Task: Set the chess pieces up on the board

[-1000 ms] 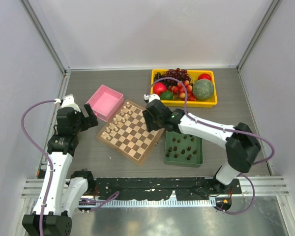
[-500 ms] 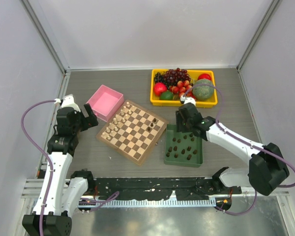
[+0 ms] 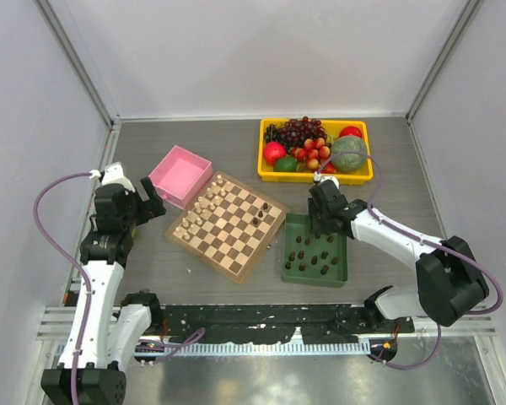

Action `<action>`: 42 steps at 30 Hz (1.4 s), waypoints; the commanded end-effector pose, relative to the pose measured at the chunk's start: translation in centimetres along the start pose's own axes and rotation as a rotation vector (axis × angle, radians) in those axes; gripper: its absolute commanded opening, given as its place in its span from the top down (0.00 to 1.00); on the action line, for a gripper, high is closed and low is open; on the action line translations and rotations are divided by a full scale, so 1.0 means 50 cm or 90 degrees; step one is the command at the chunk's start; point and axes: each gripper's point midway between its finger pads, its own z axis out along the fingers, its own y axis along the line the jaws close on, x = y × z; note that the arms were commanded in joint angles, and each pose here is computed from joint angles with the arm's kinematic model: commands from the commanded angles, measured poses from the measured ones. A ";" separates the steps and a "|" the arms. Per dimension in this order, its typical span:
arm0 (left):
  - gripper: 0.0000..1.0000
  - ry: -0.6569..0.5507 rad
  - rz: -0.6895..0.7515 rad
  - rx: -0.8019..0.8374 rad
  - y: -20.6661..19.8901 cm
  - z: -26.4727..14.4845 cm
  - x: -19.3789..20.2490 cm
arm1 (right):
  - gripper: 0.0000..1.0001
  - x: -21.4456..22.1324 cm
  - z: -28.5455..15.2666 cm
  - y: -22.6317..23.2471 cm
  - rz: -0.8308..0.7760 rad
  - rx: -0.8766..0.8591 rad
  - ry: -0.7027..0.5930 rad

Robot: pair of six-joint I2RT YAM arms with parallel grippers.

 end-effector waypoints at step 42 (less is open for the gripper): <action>0.01 -0.024 -0.006 0.016 -0.013 -0.006 -0.035 | 0.76 -0.006 0.024 -0.008 -0.017 0.022 0.002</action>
